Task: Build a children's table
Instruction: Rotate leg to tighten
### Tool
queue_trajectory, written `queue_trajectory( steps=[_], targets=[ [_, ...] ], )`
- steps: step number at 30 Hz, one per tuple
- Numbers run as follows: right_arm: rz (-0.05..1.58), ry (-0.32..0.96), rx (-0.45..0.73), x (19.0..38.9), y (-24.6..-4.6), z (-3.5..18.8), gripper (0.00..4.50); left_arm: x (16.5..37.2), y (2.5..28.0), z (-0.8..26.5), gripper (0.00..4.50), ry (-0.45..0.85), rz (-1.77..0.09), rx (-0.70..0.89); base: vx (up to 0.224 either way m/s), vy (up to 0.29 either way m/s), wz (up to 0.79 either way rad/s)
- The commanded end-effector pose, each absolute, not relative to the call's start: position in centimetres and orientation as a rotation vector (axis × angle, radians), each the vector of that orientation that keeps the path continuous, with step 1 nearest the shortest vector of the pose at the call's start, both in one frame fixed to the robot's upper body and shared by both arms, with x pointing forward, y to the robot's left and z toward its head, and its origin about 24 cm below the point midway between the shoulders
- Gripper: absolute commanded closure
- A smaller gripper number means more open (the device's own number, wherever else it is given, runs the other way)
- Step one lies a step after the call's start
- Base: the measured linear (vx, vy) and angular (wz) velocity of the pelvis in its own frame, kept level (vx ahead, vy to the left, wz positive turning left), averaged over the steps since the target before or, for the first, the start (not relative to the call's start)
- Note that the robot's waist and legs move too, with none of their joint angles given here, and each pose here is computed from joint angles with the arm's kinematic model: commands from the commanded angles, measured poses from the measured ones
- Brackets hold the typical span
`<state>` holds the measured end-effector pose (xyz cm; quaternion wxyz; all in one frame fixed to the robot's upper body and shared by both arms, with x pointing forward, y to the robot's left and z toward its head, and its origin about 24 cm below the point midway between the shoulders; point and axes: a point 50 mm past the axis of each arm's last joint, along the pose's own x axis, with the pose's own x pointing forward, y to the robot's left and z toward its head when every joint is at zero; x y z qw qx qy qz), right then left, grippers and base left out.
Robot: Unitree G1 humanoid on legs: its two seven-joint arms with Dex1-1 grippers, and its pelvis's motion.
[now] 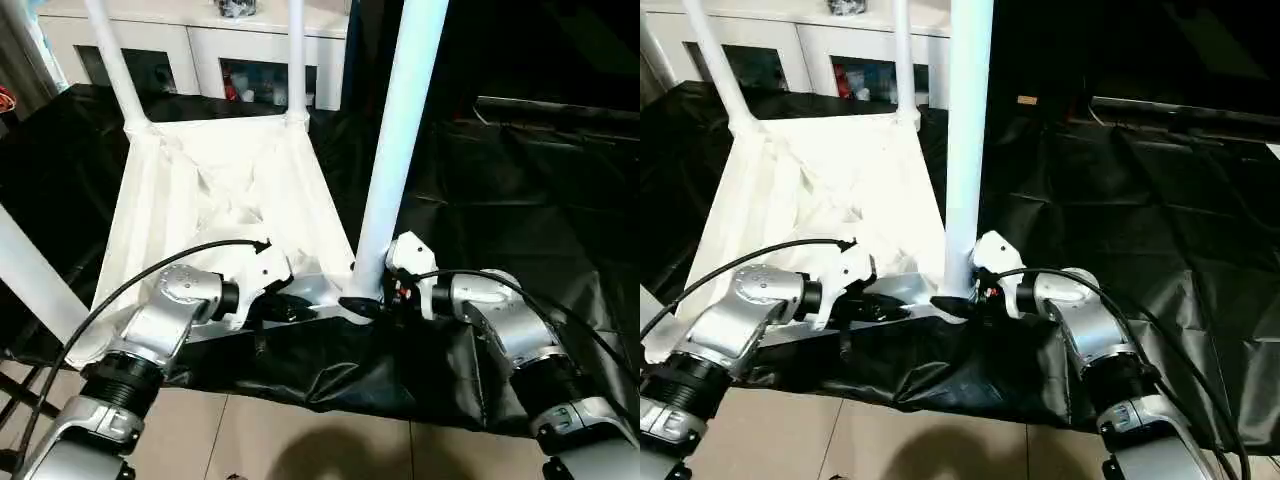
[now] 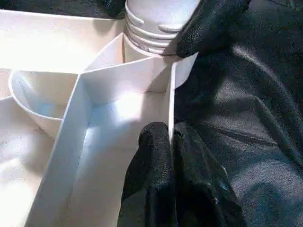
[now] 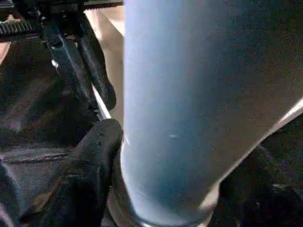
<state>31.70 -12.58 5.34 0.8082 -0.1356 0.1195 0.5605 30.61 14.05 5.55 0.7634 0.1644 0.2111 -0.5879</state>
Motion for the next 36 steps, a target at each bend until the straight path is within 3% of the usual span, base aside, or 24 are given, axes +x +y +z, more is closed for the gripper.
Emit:
queue_trajectory(
  steps=[1, 7, 13, 18, 23, 26, 29, 32, 36],
  targets=[
    [1.243, 0.268, -0.306, 31.4, -12.1, 5.2, 1.73, 30.1, 13.2, 5.3, 4.5, 0.466, -1.338, 0.338, 0.0, 0.0, 0.0],
    [1.258, 0.275, -0.274, 30.9, -11.7, 4.7, 1.82, 30.9, 13.2, 5.2, 4.5, 0.456, -1.248, 0.345, 0.0, 0.0, 0.0],
    [0.96, 0.27, -0.151, 32.3, -10.5, 3.7, 1.83, 33.0, 12.0, 5.2, 4.5, 0.424, -1.005, 0.34, 0.0, 0.0, 0.0],
    [0.737, 0.301, -0.072, 33.4, -8.1, 2.9, 1.84, 34.2, 9.2, 5.6, 4.5, 0.385, -0.868, 0.31, 0.0, 0.0, 0.0],
    [0.761, 0.263, -0.072, 33.3, -5.8, 3.5, 1.84, 34.1, 7.1, 5.3, 4.5, 0.365, -0.867, 0.307, 0.0, 0.0, 0.0],
    [0.79, 0.251, -0.075, 33.3, -6.1, 3.6, 1.14, 33.7, 7.0, 5.2, 4.5, 0.359, -0.9, 0.311, 0.0, 0.0, 0.0],
    [0.837, 0.248, -0.102, 33.2, -7.3, 3.7, 1.04, 33.1, 7.5, 5.2, 4.5, 0.335, -0.983, 0.328, 0.0, 0.0, 0.0],
    [0.889, 0.251, -0.151, 33.0, -8.3, 3.6, 0.67, 32.8, 8.1, 5.1, 4.5, 0.322, -1.02, 0.347, 0.0, 0.0, 0.0],
    [1.04, 0.253, -0.217, 32.3, -10.4, 4.0, 0.67, 32.1, 9.5, 5.3, 4.5, 0.323, -1.128, 0.345, 0.0, 0.0, 0.0]
  ],
)
